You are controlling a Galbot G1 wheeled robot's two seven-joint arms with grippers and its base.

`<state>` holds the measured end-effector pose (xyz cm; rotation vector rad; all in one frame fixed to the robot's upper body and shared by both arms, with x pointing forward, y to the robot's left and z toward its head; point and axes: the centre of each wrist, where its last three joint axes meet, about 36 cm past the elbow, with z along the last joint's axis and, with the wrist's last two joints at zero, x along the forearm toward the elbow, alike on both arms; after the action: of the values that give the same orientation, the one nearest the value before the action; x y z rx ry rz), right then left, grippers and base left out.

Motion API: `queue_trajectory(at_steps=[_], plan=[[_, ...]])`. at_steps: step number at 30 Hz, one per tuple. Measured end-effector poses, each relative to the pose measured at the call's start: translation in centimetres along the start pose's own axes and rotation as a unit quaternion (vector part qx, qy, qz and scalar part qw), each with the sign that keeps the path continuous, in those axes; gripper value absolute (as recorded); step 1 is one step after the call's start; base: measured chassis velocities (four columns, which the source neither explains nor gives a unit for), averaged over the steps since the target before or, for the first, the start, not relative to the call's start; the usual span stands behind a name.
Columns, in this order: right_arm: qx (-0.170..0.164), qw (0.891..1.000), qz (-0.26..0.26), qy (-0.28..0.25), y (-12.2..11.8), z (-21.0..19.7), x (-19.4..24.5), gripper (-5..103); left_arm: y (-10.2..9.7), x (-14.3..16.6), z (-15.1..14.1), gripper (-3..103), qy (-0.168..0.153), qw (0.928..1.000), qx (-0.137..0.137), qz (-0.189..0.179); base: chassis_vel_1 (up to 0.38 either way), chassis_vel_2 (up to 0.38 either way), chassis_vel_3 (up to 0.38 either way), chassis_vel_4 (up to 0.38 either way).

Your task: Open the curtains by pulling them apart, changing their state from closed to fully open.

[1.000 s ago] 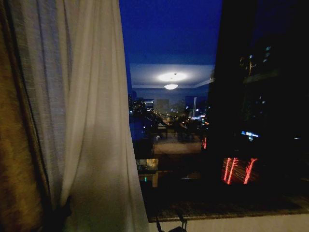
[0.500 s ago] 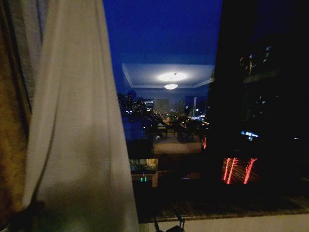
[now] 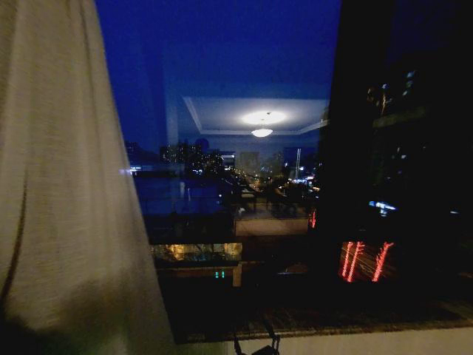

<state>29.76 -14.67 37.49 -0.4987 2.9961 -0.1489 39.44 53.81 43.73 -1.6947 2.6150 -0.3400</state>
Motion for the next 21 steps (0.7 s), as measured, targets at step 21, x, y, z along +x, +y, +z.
queue_trajectory(at_steps=[21], plan=[[0.012, 1.000, -0.010, 0.006, 0.7, 0.3, 0.4, 100, 0.5, 0.2, -1.1, 7, -0.006, 0.9953, -0.039, 0.089, 0.000, 0.000, 0.000, 0.000]])
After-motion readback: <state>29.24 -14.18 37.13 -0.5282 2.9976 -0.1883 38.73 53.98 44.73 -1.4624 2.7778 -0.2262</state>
